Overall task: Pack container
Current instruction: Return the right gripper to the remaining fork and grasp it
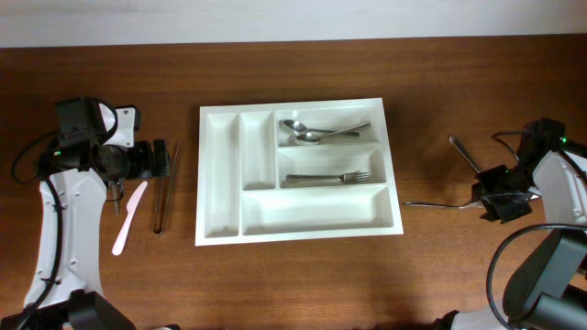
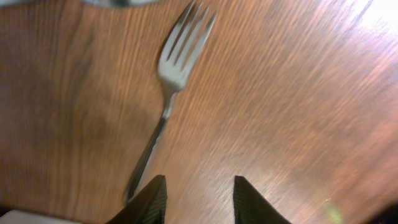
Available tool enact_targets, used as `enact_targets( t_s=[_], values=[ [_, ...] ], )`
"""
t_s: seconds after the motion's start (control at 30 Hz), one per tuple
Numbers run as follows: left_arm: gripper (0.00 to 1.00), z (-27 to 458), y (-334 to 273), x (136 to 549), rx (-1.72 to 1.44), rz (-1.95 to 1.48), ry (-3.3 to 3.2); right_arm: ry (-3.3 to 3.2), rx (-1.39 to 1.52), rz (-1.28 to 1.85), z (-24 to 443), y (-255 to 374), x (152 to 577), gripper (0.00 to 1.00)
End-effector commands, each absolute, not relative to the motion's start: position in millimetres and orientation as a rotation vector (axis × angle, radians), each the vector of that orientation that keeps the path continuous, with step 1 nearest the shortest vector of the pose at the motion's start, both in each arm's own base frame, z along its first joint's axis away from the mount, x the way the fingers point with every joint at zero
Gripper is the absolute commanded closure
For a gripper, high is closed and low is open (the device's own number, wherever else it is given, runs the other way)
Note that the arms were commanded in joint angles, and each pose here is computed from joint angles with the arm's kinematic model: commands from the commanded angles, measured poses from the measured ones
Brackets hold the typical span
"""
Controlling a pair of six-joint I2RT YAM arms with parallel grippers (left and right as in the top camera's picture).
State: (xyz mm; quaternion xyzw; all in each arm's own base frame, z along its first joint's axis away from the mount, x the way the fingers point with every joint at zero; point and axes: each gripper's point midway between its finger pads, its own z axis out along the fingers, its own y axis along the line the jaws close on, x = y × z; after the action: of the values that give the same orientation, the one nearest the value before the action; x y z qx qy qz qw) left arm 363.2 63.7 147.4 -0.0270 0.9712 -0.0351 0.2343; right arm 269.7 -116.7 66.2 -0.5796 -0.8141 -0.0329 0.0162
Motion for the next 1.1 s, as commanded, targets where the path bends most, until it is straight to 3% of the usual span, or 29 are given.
enact_targets(
  t_s=[0.0, 0.53, 0.87, 1.07],
  values=[
    [0.01, 153.2, 67.2, 367.6, -0.058, -0.084, 2.651, -2.522, -1.883, 0.083, 71.6, -137.5, 261.0, 0.63],
    [0.01, 153.2, 67.2, 367.6, -0.059, -0.084, 2.651, -2.329, -2.082, 0.158, 30.9, -138.1, 247.7, 0.47],
    [0.01, 153.2, 67.2, 367.6, -0.059, -0.084, 2.651, -2.349, -2.156, -0.016, 5.9, -135.7, 278.5, 0.5],
    [0.01, 153.2, 67.2, 367.6, -0.059, -0.084, 2.651, -2.333, -2.141, -0.005, -9.4, -136.3, 279.9, 0.58]
  ],
)
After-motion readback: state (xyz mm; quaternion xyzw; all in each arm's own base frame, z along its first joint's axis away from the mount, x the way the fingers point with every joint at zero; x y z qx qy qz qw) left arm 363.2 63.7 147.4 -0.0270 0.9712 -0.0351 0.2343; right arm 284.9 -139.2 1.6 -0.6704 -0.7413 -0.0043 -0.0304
